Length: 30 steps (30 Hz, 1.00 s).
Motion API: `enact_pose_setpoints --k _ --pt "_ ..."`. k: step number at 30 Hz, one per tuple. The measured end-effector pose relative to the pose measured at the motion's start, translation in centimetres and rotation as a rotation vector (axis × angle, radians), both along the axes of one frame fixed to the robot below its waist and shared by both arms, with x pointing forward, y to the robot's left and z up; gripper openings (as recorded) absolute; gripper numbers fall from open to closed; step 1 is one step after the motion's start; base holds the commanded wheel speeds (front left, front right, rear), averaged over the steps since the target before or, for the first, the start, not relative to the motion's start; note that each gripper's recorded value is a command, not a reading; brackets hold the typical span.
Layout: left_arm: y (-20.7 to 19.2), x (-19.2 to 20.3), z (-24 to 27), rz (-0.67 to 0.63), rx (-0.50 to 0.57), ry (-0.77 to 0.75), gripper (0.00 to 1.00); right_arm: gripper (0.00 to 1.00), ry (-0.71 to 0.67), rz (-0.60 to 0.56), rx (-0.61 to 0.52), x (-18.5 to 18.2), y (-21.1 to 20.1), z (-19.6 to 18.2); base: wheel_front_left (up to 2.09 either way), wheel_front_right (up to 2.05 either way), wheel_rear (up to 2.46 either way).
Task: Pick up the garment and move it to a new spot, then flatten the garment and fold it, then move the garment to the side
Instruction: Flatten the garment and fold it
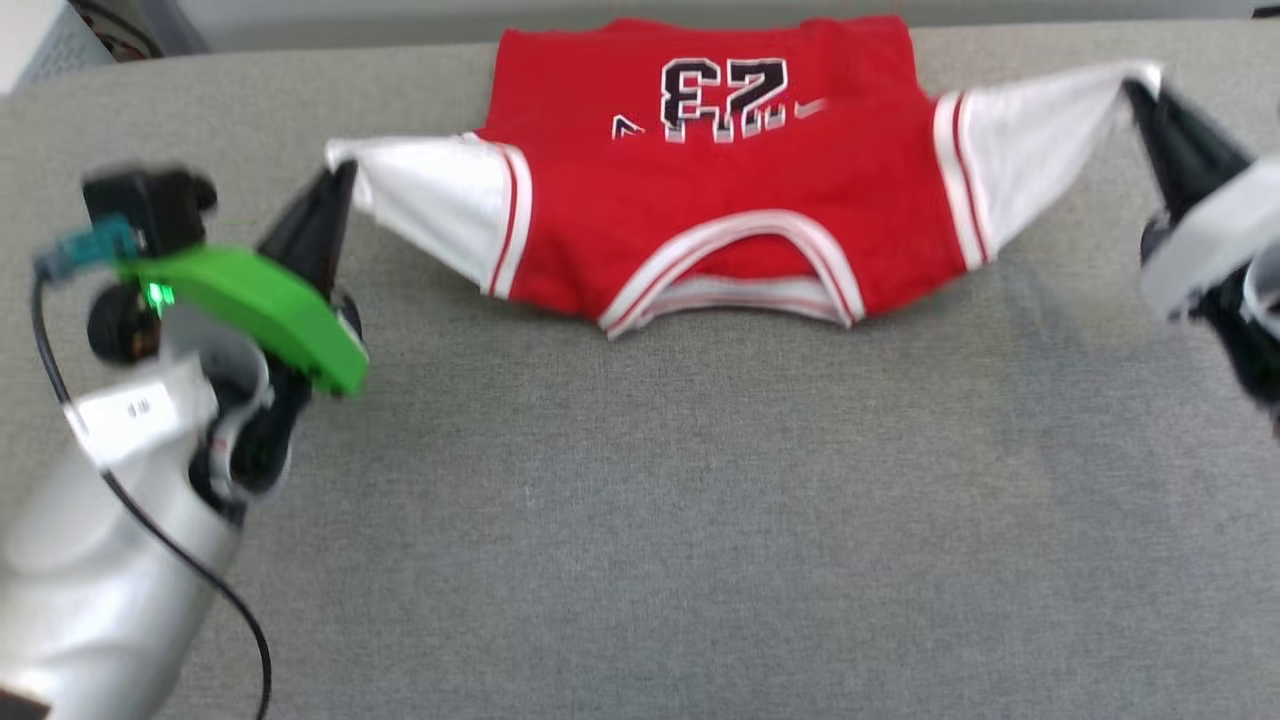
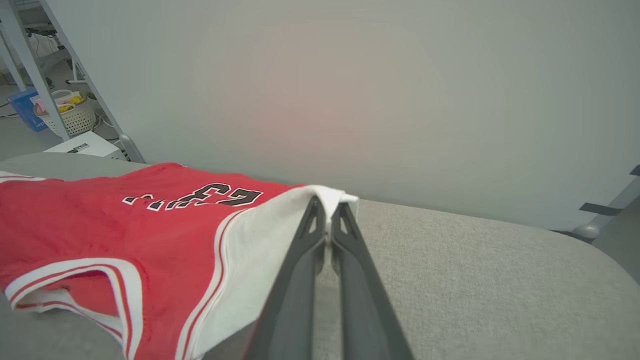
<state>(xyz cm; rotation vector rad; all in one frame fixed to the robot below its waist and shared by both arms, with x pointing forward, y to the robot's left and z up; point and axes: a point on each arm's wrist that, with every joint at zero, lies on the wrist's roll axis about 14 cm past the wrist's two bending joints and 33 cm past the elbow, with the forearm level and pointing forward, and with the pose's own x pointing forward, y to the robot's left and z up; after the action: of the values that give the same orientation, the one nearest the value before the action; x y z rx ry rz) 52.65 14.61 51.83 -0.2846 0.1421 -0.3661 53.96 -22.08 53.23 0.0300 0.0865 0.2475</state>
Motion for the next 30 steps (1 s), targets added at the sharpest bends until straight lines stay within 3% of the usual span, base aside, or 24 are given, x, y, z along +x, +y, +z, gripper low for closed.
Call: enact_pose_setpoints --k 15,25,30 --pt "2.8 -15.2 -6.1 0.118 -0.04 0.235 0.0 0.0 0.276 -0.084 0.063 -16.0 -3.1 -9.2 0.0 0.0 0.0" --pt "3.3 -20.7 -9.6 0.173 -0.052 0.368 0.0 0.0 0.557 -0.105 0.04 -24.2 -4.0 -14.9 0.0 0.0 0.0" --pt "3.1 -21.3 -10.6 0.174 -0.055 0.403 0.0 0.0 0.654 -0.086 0.048 -25.5 -3.2 -15.9 0.0 0.0 0.0"
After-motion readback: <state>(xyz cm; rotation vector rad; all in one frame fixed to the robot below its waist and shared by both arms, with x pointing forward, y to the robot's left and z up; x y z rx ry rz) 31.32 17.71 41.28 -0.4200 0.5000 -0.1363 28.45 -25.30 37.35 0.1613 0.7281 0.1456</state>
